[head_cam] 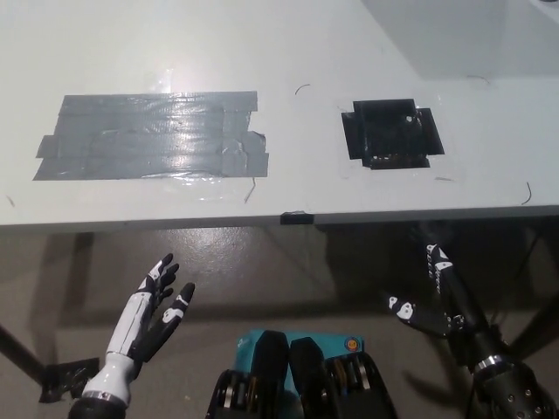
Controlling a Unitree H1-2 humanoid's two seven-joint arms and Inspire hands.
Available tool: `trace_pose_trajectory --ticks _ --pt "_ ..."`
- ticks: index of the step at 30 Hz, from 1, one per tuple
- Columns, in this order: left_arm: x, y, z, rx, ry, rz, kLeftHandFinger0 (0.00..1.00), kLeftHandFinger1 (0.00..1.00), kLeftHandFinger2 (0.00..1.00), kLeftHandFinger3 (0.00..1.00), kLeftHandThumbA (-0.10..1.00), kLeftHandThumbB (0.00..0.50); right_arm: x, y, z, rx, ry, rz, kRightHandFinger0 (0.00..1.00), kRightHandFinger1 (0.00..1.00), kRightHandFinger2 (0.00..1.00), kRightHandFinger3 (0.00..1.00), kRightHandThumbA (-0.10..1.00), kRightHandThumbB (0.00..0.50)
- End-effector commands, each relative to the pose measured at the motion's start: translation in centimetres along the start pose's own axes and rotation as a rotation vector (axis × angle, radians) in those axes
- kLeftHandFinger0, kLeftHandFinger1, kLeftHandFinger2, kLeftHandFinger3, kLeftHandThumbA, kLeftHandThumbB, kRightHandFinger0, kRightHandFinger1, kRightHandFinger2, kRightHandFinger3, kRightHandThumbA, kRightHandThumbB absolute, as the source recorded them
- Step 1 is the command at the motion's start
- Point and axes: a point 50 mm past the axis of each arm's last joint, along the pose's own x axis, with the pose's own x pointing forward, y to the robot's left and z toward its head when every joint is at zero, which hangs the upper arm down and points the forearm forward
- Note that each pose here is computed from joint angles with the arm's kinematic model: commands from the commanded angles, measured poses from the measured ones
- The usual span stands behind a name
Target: A white bottle is kept in the middle of the desk infront of the robot and the robot picks it up with its right hand and passes it to a person
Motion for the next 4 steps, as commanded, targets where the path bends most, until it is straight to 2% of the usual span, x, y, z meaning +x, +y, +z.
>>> trace_pose_trajectory --ticks 1,4 --pt "0.68 0.17 1.40 0.019 -0.071 0.007 1.00 1.00 1.00 1.00 0.73 0.002 0.57 -0.75 0.95 -0.029 -0.046 0.015 1.00 1.00 1.00 1.00 0.77 0.251" --pt "0.64 0.19 1.47 0.024 -0.067 0.005 1.00 1.00 1.00 1.00 0.74 0.000 0.54 -0.76 1.01 -0.031 -0.042 0.015 1.00 1.00 1.00 1.00 0.77 0.247"
